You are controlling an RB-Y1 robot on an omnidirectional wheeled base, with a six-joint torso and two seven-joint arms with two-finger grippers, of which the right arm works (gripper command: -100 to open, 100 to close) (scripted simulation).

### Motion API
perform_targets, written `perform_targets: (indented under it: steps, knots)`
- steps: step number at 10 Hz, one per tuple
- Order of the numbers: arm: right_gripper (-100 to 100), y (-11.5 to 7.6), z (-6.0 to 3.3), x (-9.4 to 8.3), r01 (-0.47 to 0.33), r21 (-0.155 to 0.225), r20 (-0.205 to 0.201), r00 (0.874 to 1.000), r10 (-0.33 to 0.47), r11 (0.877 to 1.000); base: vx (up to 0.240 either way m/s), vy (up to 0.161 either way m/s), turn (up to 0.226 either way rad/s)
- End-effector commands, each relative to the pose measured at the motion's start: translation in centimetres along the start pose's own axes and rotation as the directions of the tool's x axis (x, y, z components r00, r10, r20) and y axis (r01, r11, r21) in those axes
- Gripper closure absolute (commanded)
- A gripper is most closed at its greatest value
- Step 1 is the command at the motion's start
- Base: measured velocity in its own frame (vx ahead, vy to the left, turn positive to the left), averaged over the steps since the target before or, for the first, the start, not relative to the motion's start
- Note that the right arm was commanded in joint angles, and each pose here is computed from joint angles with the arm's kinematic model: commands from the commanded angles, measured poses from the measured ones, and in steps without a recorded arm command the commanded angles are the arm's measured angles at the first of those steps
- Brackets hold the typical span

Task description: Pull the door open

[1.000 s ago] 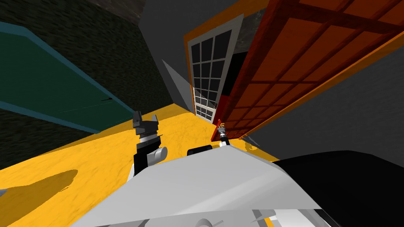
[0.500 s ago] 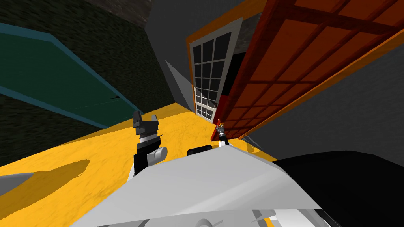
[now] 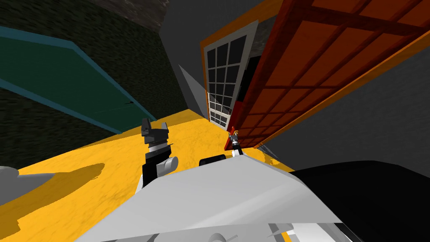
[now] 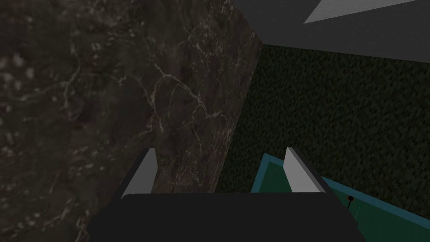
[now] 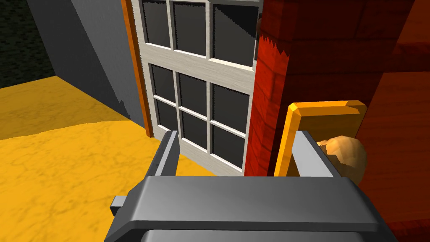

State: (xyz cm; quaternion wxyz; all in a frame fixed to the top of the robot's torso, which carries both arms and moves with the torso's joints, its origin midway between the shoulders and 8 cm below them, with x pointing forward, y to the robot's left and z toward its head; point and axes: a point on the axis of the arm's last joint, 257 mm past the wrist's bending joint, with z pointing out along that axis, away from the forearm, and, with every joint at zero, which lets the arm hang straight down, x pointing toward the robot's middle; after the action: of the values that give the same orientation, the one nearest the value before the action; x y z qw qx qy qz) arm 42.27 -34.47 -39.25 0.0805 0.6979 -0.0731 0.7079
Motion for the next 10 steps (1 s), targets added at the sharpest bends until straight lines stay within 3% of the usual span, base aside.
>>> perform_targets:
  steps: [1, 3, 8, 10]
  knots:
    - [-100, 2.5, -0.96, -0.3, 0.004, -0.021, -0.002, 1.000, -0.004, 1.000, 0.015, 0.006, 0.231]
    - [-100, 3.1, -1.23, -0.4, 0.005, -0.027, -0.002, 1.000, -0.006, 1.000, 0.030, -0.015, 0.088]
    - [-100, 7.6, -3.10, -0.6, 0.015, -0.063, -0.008, 1.000, -0.016, 0.998, 0.031, -0.026, 0.080]
    - [-100, 7.6, -3.10, -0.6, 0.015, -0.063, -0.008, 1.000, -0.016, 0.998, 0.004, -0.016, 0.002]
